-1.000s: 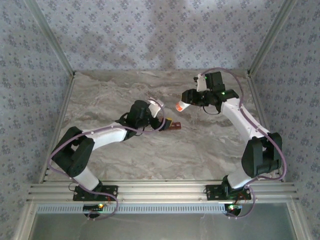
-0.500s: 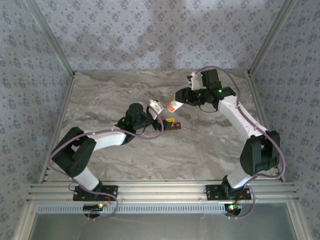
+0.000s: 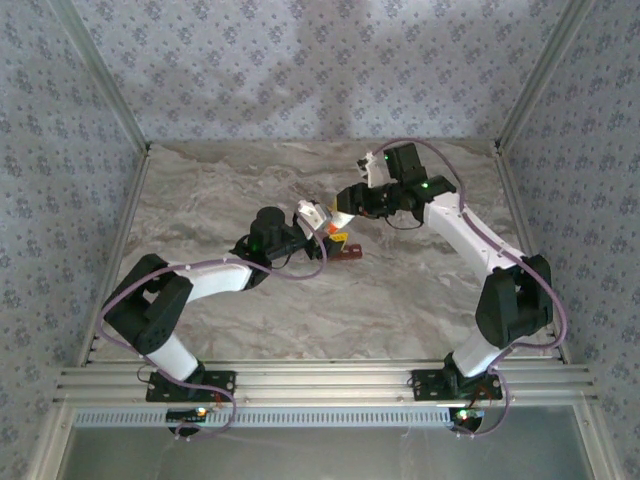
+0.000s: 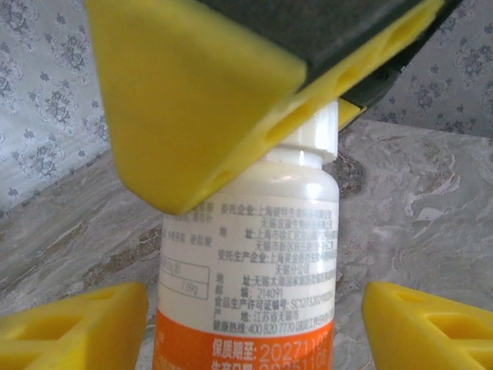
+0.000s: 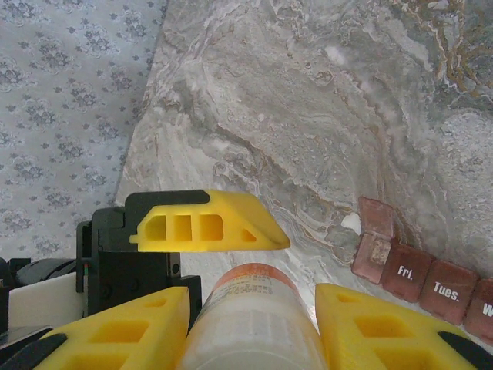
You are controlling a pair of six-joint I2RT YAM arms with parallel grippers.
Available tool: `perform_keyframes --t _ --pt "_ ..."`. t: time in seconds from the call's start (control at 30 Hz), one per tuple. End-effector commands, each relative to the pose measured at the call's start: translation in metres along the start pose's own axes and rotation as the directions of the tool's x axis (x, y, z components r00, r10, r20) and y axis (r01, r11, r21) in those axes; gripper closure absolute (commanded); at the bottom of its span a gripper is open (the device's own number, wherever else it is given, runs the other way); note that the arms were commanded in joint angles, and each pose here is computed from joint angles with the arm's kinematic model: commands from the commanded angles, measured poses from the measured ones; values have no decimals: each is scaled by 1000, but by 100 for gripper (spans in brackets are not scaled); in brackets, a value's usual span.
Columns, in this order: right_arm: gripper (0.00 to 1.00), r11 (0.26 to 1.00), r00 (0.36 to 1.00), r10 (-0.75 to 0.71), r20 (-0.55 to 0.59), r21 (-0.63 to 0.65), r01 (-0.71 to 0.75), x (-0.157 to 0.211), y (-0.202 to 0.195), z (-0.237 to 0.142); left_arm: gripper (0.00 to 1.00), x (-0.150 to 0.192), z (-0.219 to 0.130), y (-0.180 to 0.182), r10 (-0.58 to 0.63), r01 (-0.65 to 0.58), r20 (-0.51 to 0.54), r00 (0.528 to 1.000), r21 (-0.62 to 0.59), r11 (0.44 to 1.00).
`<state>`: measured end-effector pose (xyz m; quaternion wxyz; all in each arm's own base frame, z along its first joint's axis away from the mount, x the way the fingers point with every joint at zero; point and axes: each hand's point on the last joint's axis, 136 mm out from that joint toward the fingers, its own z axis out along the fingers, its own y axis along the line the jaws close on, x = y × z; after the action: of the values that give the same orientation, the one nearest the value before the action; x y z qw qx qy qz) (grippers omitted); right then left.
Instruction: Sort the pills into containers
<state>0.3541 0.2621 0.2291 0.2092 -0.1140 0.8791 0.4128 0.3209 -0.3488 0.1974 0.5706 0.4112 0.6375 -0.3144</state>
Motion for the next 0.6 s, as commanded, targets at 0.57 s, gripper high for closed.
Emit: perform_keyframes --t 0.57 --pt "65 999 1000 -3 -20 -40 2 7 13 3 36 -18 -2 0 3 -3 24 1000 6 1000"
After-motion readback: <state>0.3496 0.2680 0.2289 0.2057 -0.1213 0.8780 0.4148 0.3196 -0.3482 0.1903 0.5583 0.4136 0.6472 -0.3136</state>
